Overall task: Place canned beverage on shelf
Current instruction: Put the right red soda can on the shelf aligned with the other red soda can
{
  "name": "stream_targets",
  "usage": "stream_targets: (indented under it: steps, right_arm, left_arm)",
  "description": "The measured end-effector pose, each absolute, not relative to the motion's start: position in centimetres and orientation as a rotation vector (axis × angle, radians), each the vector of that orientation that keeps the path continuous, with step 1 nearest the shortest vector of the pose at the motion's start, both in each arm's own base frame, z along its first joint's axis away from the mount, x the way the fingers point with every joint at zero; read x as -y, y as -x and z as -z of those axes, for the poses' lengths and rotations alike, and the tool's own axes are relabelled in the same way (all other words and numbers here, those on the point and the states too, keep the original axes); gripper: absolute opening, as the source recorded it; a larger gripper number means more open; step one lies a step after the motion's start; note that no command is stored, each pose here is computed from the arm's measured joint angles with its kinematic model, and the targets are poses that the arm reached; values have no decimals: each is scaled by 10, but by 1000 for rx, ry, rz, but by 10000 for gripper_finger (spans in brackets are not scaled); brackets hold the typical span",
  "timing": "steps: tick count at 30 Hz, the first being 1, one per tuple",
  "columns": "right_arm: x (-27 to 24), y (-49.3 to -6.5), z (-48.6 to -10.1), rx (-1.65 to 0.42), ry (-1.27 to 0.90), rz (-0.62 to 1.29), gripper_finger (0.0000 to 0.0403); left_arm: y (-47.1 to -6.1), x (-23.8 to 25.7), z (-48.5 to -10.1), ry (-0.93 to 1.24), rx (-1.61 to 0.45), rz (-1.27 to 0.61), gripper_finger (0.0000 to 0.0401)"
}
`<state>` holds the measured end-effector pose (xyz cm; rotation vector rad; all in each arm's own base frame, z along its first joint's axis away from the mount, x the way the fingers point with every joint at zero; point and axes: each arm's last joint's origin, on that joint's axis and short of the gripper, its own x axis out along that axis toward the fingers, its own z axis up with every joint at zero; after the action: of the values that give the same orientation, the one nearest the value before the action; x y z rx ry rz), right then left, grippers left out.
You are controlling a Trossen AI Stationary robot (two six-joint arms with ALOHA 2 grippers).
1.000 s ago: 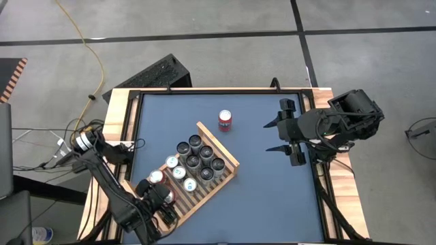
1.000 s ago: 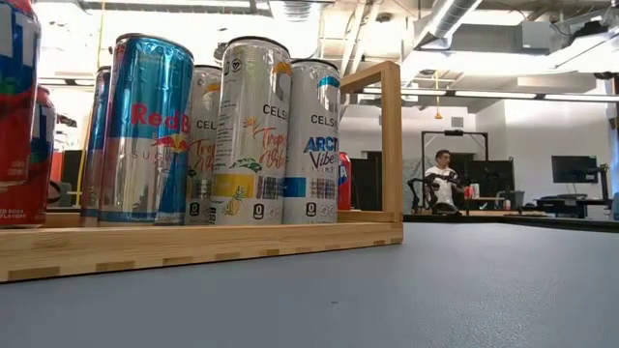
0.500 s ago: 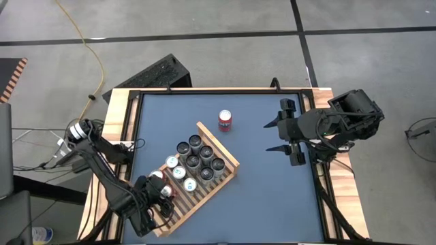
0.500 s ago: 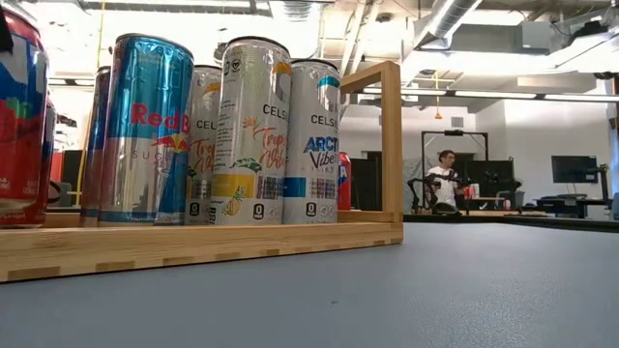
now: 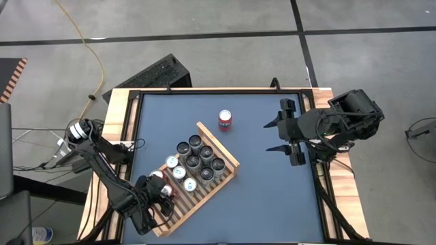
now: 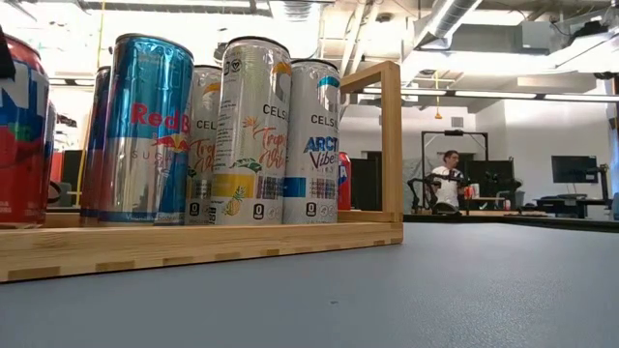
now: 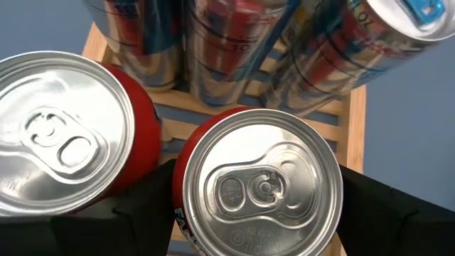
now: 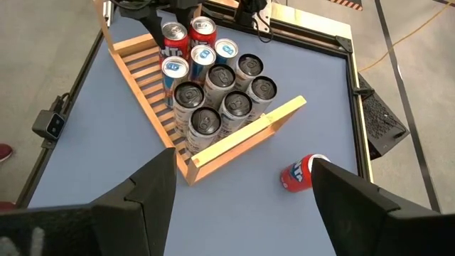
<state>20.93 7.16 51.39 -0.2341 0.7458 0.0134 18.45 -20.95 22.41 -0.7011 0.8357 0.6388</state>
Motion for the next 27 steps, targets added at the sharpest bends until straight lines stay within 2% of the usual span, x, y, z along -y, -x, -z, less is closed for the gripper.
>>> stream_targets:
  steps: [17,27]
  right_arm:
    - [-72,-209,-514,-746,234,-14,286]
    - [-72,-209,-514,-746,229,-12,286]
  left_arm:
    - [-184,210,-224,695,-833,-636,287]
    - [-186,213,-225,692,-834,-595,330]
